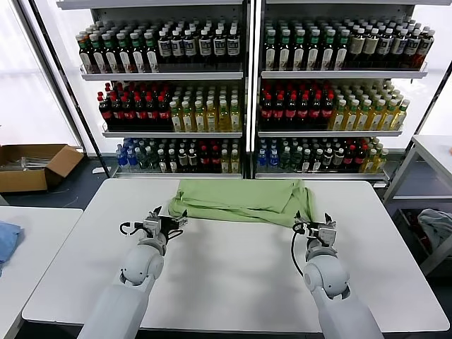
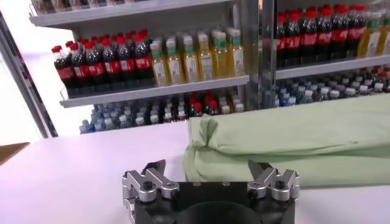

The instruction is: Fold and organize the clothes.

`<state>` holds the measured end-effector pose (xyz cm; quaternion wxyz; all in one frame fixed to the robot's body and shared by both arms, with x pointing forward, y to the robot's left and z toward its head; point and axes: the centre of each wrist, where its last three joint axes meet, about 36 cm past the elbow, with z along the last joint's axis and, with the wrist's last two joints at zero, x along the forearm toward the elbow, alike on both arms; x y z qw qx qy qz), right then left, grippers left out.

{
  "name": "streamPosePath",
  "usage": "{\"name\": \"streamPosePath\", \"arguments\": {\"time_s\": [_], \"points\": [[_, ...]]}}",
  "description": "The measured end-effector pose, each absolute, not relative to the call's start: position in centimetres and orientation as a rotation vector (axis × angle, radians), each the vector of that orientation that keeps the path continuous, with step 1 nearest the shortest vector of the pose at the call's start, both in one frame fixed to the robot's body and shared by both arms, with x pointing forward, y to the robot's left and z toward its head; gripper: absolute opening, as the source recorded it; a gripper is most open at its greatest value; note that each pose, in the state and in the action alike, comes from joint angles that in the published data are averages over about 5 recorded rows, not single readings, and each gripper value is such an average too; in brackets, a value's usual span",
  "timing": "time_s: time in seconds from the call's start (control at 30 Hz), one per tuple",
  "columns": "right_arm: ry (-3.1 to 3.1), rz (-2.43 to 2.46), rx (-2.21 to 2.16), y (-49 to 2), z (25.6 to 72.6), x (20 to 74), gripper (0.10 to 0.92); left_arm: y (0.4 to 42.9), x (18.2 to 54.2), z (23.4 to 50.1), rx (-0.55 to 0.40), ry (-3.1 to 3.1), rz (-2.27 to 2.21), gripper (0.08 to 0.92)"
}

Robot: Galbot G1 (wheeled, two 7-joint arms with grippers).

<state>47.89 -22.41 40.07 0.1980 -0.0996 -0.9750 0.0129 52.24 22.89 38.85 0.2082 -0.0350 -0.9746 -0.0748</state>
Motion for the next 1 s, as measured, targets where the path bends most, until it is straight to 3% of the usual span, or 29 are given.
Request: {"name": "streamPosePath", "arguments": {"time_s": [0.2,0.37,0.83,1.0], "points": [[-2.704,0.039,-0.279,-22.3,39.3,48.4,0.759,23.0,53.4,38.6,-0.091,-2.699,-0.225,0.823],[-2.686,0.031,-0.279,-22.4,38.7,48.8,0.655,22.9,54.4,38.3,-0.097,-2.688,-0.228,0.782],[-2.640,-0.013,-0.285,-22.6,37.1,48.5,0.248,22.5,55.0,36.6,-0.120,-2.622,-0.266,0.381],[-2.637,-0.012,-0.285,-22.5,37.0,48.0,0.146,22.7,54.8,36.4,-0.127,-2.615,-0.278,0.242]]}}
